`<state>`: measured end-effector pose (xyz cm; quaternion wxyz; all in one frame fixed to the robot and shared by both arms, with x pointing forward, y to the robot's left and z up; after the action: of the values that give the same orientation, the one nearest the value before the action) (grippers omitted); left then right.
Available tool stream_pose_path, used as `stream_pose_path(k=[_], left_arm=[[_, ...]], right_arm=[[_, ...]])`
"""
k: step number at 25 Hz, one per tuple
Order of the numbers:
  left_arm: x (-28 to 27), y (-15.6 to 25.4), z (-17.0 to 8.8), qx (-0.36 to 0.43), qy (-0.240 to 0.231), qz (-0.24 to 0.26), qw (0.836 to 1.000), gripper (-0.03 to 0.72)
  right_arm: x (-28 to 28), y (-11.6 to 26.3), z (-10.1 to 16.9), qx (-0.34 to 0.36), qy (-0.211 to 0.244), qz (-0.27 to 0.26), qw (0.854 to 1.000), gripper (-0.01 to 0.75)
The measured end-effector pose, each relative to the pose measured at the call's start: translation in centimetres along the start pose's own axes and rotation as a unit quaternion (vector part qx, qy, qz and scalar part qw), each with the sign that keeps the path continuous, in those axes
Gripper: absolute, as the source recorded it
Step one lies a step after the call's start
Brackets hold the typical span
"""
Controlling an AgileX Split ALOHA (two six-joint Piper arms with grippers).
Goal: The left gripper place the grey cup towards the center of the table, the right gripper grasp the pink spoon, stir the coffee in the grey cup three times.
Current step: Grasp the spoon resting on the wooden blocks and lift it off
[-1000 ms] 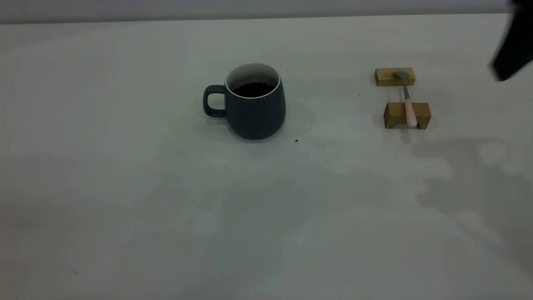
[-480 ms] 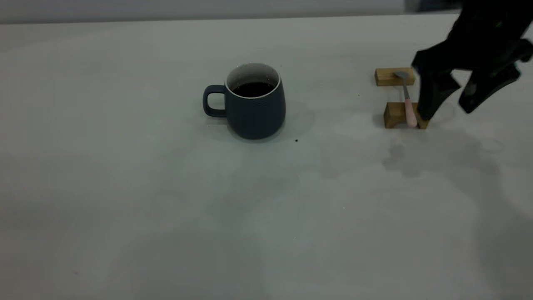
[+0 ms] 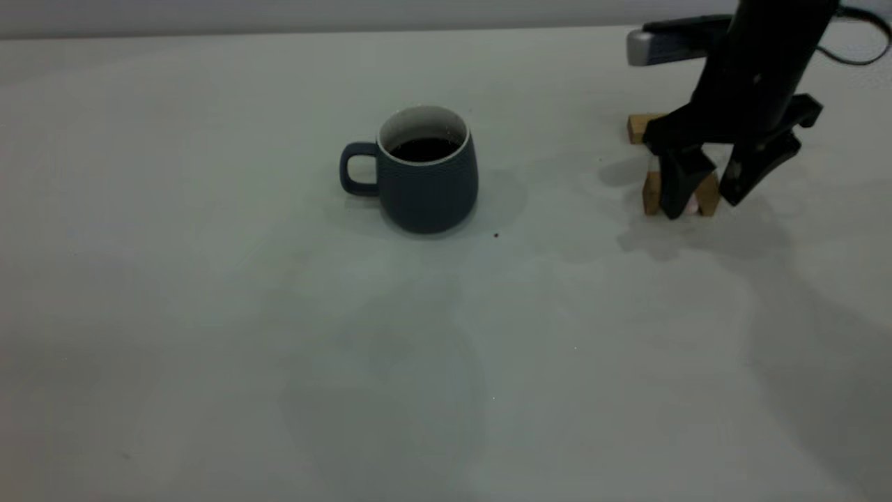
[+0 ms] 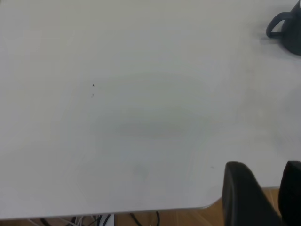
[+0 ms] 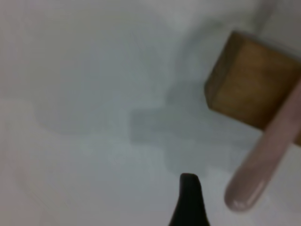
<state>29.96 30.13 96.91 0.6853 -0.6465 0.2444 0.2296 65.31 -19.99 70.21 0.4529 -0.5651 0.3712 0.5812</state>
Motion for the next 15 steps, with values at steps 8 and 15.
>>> stream_pose_path(k=[8, 15], left_arm=[[0.0, 0.0, 0.0, 0.0, 0.0, 0.0, 1.0, 0.259], [0.0, 0.0, 0.0, 0.0, 0.0, 0.0, 1.0, 0.259]], right_arm=[[1.3, -0.6, -0.3, 0.003, 0.001, 0.004, 1.0, 0.578], [1.6, -0.2, -1.5, 0.009, 0.034, 0.014, 0.999, 0.208]])
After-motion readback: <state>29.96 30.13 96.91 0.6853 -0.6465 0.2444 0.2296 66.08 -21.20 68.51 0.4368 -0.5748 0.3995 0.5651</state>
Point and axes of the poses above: a point on each arm's last joint axis where the gripper is mounted, x pointing out along that axis toward the gripper, z along the wrist's bending axis when the last joint is at zero, y = z × x, the point moved 10 cm from there along x, pointing out along that axis toward the gripper, and after that the axes turned 1 degree about x, right-handed, at the moved point
